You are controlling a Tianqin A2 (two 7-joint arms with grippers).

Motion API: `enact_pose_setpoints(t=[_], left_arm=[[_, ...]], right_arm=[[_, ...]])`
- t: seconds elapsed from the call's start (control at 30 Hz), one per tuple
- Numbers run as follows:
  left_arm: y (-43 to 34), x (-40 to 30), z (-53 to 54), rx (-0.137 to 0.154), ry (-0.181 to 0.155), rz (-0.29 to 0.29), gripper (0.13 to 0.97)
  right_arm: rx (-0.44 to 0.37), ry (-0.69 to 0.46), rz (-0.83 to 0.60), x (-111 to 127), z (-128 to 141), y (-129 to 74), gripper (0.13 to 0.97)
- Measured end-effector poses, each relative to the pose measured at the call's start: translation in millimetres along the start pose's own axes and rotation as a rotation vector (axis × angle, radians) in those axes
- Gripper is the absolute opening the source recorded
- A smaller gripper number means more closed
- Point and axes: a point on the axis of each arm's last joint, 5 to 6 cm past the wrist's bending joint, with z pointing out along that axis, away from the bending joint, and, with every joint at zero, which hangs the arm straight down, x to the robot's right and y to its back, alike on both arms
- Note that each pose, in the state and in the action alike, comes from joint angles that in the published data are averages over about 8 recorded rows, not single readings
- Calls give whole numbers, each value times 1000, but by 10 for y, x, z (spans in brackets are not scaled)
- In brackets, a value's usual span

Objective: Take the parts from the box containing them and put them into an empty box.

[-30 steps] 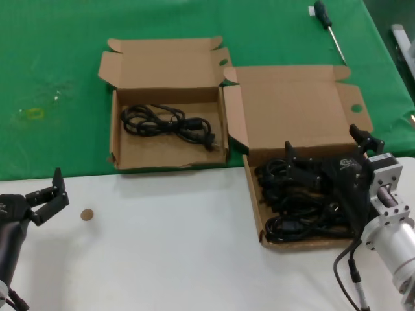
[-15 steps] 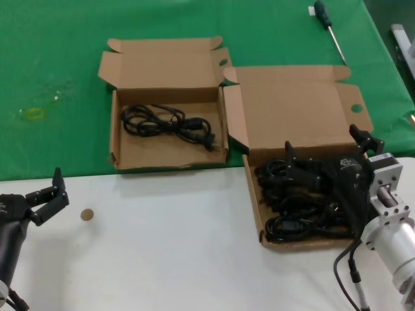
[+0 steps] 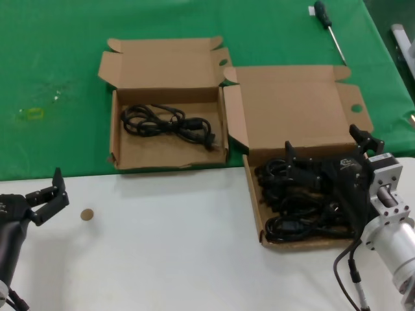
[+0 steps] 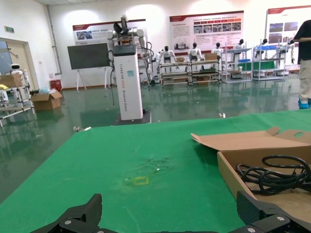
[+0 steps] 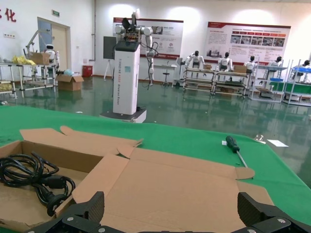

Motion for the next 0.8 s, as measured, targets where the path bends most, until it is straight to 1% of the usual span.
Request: enact_pose_setpoints(t=[0.8], left_arm=[[0, 0, 0, 0, 0, 0, 966]], right_arm=[[0, 0, 0, 0, 0, 0, 966]])
